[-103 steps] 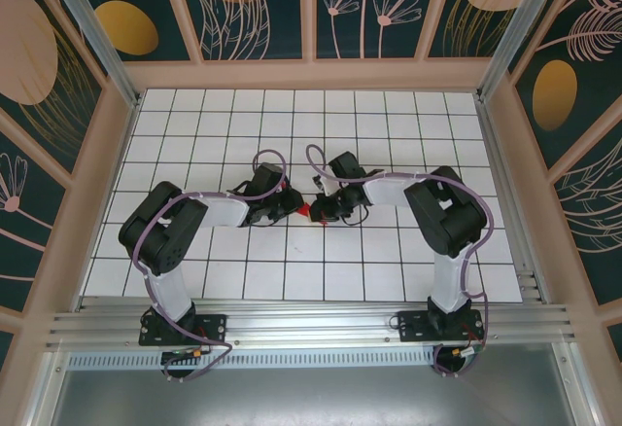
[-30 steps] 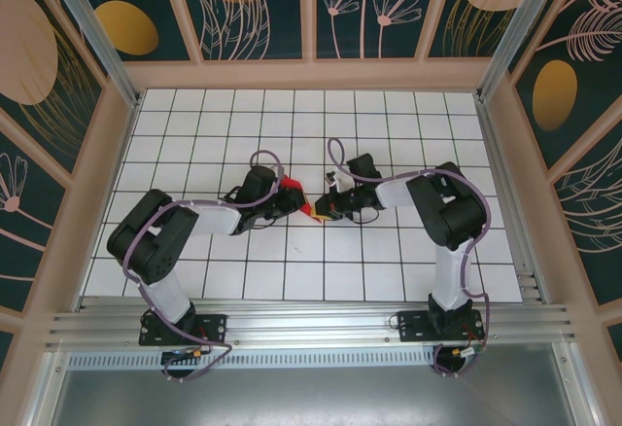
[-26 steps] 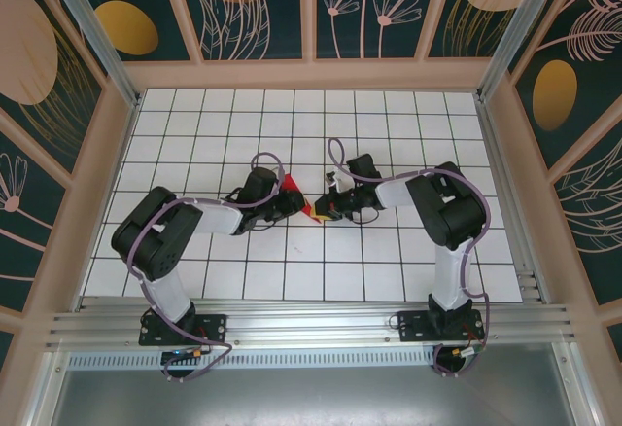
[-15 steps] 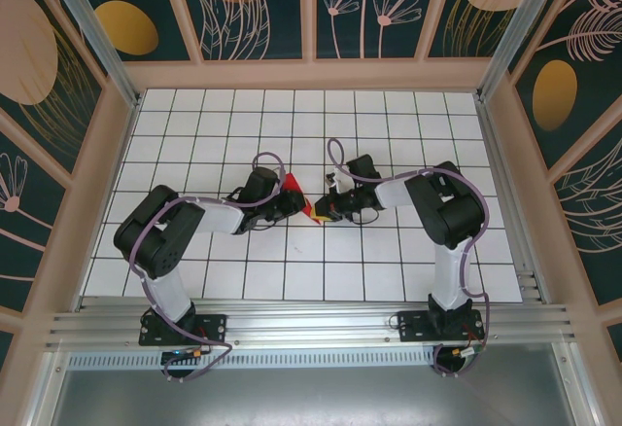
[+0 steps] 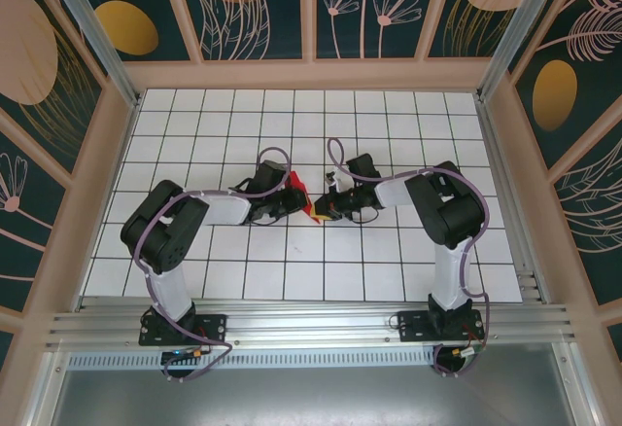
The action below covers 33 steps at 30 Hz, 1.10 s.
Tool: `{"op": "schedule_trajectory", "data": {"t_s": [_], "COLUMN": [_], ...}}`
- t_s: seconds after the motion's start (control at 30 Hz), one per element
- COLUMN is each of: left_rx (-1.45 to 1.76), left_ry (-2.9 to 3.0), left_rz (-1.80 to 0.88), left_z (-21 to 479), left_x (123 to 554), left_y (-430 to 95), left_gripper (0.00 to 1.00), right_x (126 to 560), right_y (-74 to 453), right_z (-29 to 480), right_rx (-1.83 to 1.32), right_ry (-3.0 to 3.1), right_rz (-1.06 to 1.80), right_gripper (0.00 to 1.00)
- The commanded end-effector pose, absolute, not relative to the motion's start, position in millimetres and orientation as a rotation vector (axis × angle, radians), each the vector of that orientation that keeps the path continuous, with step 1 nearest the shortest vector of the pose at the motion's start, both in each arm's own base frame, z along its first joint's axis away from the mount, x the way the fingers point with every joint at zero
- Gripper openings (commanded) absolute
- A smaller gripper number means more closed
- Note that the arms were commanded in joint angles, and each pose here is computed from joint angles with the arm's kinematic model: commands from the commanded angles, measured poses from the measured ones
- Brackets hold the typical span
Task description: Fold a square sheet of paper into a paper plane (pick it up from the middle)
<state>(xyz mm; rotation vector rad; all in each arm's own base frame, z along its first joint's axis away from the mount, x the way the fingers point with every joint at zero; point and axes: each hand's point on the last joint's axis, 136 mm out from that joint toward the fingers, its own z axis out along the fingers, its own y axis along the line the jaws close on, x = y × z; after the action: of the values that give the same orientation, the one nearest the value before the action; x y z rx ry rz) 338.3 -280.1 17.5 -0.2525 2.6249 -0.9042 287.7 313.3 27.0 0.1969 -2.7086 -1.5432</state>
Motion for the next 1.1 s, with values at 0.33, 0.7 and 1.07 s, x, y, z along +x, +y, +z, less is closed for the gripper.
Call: {"op": "schedule_trajectory", "data": {"t_s": [0.33,0.7,1.07], "left_rx": [-0.260,-0.257,-0.261], "left_ry": [2.794,2.809,2.815], "left_rz": [-0.498,-0.467,-0.442], "left_z": [-36.2,-39.7,-41.5], "left_x": [326.3,324.2,323.1], "left_y": [-240.3,-238.8,-235.6], "left_gripper": [0.21,0.20,0.20], "right_x": [297.9,284.4,285.1], "right_y": [298.0,327.6,305.0], "right_z": [53.7,34.9,1.4], "right_rx": [0.284,0.457,0.367], "right_ry": [-2.927,-2.918,-2.977], "right_rz": [-1.432,-1.280,-1.084], "right_gripper": [0.13,0.04,0.02]}}
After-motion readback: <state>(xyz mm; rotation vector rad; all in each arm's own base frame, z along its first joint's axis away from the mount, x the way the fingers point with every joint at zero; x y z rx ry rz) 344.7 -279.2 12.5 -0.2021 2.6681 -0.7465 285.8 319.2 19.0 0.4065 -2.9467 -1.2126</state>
